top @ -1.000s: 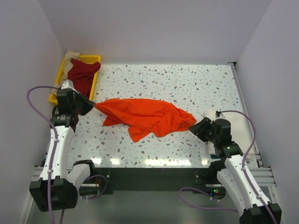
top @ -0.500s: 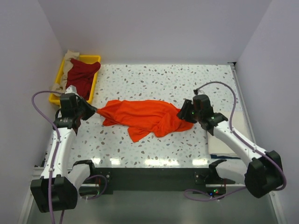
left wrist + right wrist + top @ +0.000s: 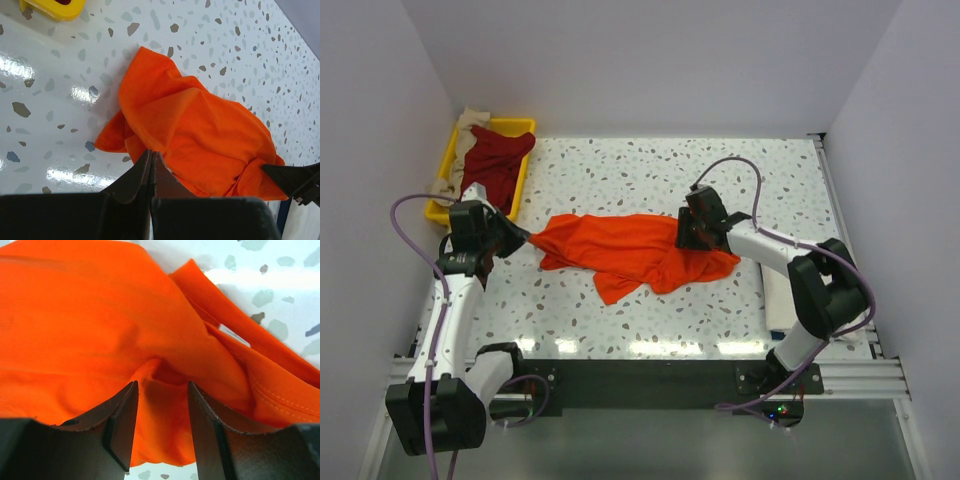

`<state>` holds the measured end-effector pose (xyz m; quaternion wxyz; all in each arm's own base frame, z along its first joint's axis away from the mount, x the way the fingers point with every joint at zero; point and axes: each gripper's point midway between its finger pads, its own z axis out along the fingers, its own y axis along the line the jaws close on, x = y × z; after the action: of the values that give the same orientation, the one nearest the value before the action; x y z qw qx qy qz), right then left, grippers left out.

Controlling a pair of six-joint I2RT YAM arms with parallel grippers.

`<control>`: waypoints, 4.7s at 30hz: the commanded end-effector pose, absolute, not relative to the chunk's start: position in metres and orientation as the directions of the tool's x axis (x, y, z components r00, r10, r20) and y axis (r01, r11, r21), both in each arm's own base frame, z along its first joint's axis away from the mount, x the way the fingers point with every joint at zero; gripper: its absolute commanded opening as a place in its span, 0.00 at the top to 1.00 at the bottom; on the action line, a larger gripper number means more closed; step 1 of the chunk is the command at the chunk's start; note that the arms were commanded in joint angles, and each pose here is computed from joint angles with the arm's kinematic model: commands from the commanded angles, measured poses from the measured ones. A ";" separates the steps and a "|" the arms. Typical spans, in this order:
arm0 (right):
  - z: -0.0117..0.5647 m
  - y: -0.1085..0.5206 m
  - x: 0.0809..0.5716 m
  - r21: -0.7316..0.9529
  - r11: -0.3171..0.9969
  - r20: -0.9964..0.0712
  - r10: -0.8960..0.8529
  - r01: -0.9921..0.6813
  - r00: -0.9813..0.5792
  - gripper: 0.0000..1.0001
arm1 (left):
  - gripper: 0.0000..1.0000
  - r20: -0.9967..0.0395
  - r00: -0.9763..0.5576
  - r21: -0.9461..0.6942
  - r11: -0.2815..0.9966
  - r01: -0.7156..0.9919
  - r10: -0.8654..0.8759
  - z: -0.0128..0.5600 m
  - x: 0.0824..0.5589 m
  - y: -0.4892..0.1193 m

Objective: Fold and stack the t-shirts
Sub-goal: Flatten the tshirt out

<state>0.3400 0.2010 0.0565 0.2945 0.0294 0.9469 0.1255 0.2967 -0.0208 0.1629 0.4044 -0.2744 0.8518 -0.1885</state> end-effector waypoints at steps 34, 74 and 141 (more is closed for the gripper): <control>0.156 0.156 0.213 0.401 0.912 -0.608 0.193 -0.088 -0.770 1.00 | 1.00 -0.672 -0.480 -0.492 0.824 -0.281 -0.564 0.183 0.307 -0.007; 0.058 0.084 0.221 0.347 0.842 -0.506 0.539 0.412 -0.674 0.60 | 1.00 -0.661 -0.467 -0.514 0.808 -0.289 -0.587 0.184 0.304 -0.005; 0.473 0.045 0.427 0.726 0.688 -0.668 0.709 0.013 -0.225 1.00 | 1.00 -0.792 -0.080 -0.611 0.787 0.089 -0.606 0.491 0.415 -0.008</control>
<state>0.3819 0.0400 0.4540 0.5416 0.2663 0.7594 0.2431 0.3881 -0.0035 0.4558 0.6066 -0.2231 0.7272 -0.2311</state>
